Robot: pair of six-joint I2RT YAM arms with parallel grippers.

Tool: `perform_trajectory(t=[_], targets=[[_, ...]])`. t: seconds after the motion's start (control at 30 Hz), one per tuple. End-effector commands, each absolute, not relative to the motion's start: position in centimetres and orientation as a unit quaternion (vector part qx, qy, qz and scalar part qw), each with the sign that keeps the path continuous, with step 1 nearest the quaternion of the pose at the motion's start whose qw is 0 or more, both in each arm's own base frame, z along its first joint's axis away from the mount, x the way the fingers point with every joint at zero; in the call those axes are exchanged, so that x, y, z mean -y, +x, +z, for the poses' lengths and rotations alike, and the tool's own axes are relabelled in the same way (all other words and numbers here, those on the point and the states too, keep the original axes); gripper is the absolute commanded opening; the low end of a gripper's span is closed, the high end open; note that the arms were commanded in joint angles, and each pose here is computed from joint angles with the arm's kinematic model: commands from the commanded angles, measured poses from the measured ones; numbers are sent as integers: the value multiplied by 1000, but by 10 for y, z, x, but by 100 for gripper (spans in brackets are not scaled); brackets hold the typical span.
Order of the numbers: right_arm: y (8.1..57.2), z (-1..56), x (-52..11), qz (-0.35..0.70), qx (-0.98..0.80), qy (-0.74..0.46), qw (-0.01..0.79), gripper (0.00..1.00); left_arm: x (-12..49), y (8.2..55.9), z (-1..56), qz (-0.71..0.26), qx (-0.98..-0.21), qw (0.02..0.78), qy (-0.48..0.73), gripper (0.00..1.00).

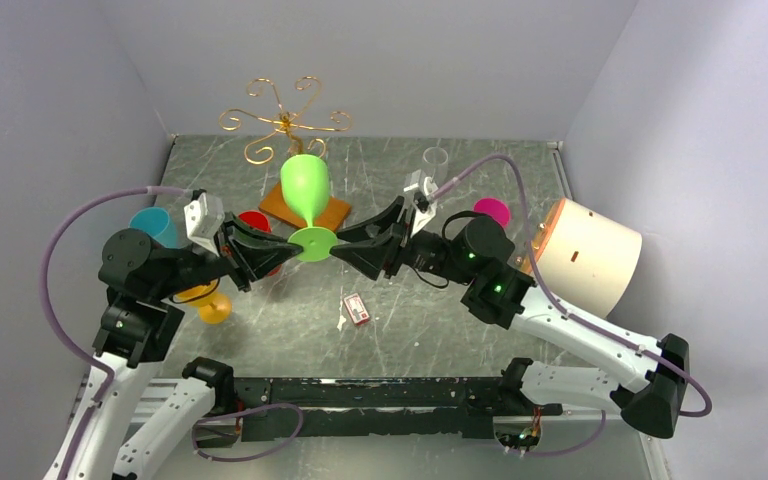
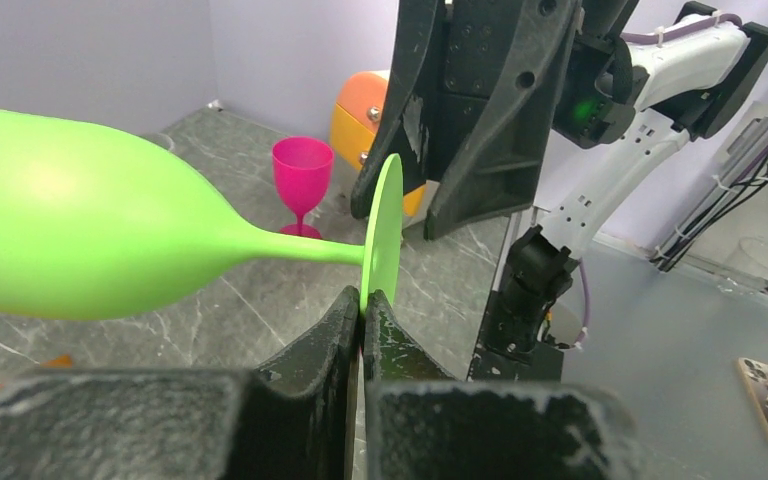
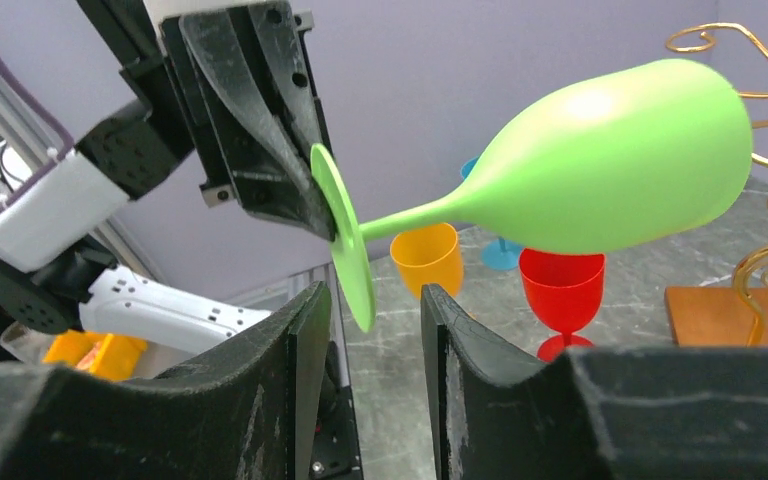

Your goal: Place the wine glass upside down on the wine glass rack

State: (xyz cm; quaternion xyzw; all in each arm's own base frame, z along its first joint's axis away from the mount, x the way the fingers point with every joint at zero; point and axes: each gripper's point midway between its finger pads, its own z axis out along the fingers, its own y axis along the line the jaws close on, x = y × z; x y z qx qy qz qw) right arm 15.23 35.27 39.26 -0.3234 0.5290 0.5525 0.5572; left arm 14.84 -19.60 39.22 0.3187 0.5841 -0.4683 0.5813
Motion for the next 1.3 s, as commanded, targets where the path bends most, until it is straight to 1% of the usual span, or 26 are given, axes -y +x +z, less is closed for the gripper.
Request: perform_trajectory(t=[0.0,0.13,0.23,0.3,0.4,0.53,0.57,0.6,0.67,0.8,0.83,0.93,0.97,1.0,1.03,1.27], targets=[[151,424,-349,587,-517,-276,559,41,199,143,387,-489,-588,561,318,7],[156,418,-354,590,-538,-263,542,35,202,144,385,-505,-597,541,311,7],[160,412,-358,588,-553,-257,532,27,203,145,384,-509,-599,536,309,7],[161,408,-360,587,-560,-255,526,18,203,146,382,-508,-600,536,307,7],[161,405,-360,587,-565,-253,521,0,203,148,379,-505,-605,536,304,7],[163,402,-359,586,-579,-238,515,0,203,151,375,-501,-609,536,302,7],[164,403,-357,587,-582,-232,514,0,203,152,374,-500,-610,536,301,9],[166,402,-356,584,-587,-225,513,0,202,153,373,-497,-612,537,299,14],[171,399,-354,578,-599,-209,513,0,201,157,371,-492,-618,539,292,28],[181,392,-348,558,-622,-183,518,0,197,166,365,-468,-624,556,286,49],[184,402,-345,557,-618,-174,527,0,196,167,363,-464,-627,557,284,55],[199,402,-335,539,-633,-142,537,0,194,171,359,-453,-632,562,280,70],[204,402,-331,536,-637,-132,538,0,193,173,356,-449,-636,563,277,80],[210,401,-328,533,-641,-122,539,0,192,176,353,-444,-641,564,273,95],[215,401,-324,533,-643,-112,539,0,191,178,351,-438,-645,565,269,100],[258,406,-304,543,-650,-33,531,0,182,192,329,-401,-668,574,250,99]])
